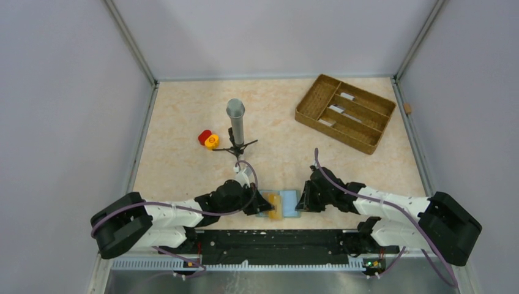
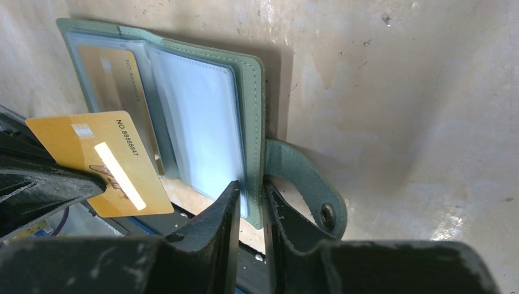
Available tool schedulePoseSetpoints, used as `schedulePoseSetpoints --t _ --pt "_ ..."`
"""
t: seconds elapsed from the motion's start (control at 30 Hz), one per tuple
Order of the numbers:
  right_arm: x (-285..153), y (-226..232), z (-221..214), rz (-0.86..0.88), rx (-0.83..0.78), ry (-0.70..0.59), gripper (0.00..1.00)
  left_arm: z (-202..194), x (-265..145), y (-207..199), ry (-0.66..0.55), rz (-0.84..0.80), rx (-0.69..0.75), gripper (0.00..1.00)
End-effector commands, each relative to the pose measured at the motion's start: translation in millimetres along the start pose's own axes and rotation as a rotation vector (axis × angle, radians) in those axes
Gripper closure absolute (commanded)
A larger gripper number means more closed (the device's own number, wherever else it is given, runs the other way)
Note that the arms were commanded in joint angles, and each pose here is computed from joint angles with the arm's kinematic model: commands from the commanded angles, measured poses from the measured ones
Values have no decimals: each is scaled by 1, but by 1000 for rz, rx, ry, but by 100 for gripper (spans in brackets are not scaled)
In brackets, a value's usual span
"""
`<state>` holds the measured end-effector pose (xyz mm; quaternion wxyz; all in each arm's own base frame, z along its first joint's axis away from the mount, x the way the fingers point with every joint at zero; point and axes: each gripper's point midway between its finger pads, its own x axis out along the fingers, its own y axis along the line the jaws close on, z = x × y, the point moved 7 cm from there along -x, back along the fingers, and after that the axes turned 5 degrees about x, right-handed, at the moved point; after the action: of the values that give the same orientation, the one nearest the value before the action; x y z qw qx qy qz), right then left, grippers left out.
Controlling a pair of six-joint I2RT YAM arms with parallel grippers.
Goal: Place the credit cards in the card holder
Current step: Insert the credit card into the card holder.
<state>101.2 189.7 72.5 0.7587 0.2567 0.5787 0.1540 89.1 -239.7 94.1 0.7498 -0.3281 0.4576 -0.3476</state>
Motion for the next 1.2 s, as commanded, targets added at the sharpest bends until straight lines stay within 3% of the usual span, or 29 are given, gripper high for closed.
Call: schedulePoseSetpoints --t 0.0,0.43,1.17 --pt "4 -21 -4 -128 -18 -12 83 9 3 -12 -21 -66 -7 100" --pt "5 -25 -5 -162 -24 -9 94 9 6 5 -1 -21 -66 100" --pt "6 -25 -7 -177 -36 -3 99 7 16 24 32 26 -81 100"
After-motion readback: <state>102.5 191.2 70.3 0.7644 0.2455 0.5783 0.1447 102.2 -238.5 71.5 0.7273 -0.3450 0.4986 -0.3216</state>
